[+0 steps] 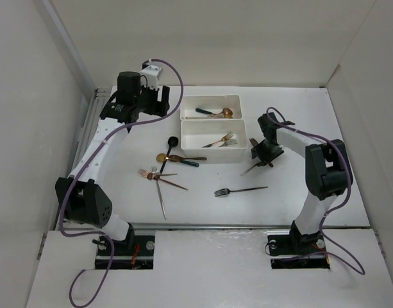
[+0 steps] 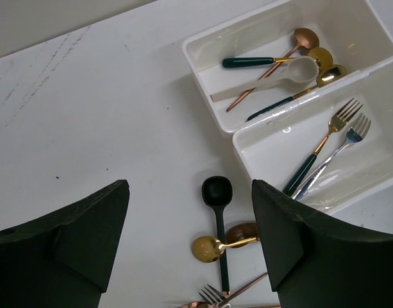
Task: Sort the eating utensils into containers
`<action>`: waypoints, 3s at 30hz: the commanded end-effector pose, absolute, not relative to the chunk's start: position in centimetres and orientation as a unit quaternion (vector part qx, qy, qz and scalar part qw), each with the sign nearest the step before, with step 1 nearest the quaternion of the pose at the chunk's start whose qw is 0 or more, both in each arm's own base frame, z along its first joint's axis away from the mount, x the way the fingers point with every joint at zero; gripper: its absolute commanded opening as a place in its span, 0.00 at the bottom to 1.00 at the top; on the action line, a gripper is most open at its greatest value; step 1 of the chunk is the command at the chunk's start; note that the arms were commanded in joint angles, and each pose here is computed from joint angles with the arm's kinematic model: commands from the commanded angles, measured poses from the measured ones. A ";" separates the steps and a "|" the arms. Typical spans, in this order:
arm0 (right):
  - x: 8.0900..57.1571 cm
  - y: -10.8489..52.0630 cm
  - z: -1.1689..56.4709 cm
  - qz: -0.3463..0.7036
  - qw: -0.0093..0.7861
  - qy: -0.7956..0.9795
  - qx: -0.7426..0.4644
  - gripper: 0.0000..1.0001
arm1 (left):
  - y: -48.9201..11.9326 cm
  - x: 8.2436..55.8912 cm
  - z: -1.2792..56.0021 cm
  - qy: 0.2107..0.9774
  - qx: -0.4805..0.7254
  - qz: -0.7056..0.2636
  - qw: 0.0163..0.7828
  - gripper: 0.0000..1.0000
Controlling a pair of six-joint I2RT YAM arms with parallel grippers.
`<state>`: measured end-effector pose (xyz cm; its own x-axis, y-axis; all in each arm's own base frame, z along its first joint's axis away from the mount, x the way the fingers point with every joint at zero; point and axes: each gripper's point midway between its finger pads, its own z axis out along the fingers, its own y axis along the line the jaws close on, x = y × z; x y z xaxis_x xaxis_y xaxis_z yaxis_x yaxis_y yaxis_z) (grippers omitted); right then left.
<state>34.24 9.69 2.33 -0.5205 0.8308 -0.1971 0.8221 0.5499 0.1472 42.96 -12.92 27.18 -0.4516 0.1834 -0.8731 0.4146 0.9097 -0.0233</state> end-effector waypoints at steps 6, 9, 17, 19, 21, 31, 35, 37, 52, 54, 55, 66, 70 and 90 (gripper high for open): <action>33.0 7.7 0.7 -0.003 0.078 0.863 0.499 0.27 | -12.0 42.9 29.1 0.830 0.159 -0.106 0.524 0.75; 32.9 7.8 0.7 0.000 0.075 0.867 0.493 0.04 | -11.4 43.2 29.5 0.829 0.152 -0.099 0.529 0.75; 33.9 7.4 3.1 0.045 0.127 0.871 0.472 0.00 | -11.2 43.6 29.4 0.830 0.146 -0.091 0.531 0.75; 35.4 6.8 5.7 0.042 0.176 0.864 0.471 0.00 | -11.2 43.6 29.4 0.830 0.146 -0.091 0.531 0.75; 36.0 6.2 9.2 0.034 0.228 0.862 0.451 0.00 | -11.1 43.5 29.6 0.829 0.150 -0.088 0.531 0.75; 40.2 5.6 30.3 0.113 0.489 0.710 0.494 0.00 | -9.1 44.4 29.2 0.835 0.128 -0.081 0.529 0.75; 45.3 9.5 35.8 0.252 0.526 0.628 0.515 0.00 | -8.6 44.3 29.0 0.839 0.121 -0.087 0.524 0.75; 47.2 12.1 38.6 0.308 0.525 0.604 0.515 0.00 | -8.6 44.3 29.0 0.838 0.126 -0.085 0.524 0.75; 56.0 26.9 24.8 0.342 0.333 0.690 0.544 0.00 | -5.7 43.4 27.3 0.853 0.100 -0.078 0.505 0.75; 55.5 27.7 23.5 0.340 0.310 0.696 0.551 0.00 | -5.7 43.3 26.9 0.856 0.100 -0.078 0.501 0.75; 55.6 28.1 21.7 0.335 0.297 0.701 0.555 0.00 | -5.7 43.5 27.1 0.853 0.101 -0.078 0.506 0.75; 55.2 30.7 18.7 0.369 0.266 0.704 0.545 0.36 | -5.3 43.7 28.3 0.843 0.100 -0.066 0.525 0.75; 55.4 31.1 21.2 0.385 0.309 0.724 0.481 0.45 | -5.3 43.7 28.3 0.843 0.100 -0.066 0.525 0.75; 26.4 27.3 19.9 0.188 0.352 0.721 -0.567 0.87 | -6.5 40.3 28.6 0.836 0.076 -0.115 0.531 0.75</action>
<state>32.27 28.56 28.24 -0.3348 -0.2884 -0.8971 -0.7487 0.6595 0.0674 41.16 -6.12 26.82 -0.4789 0.0346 -0.8772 0.2385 0.9668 -0.0921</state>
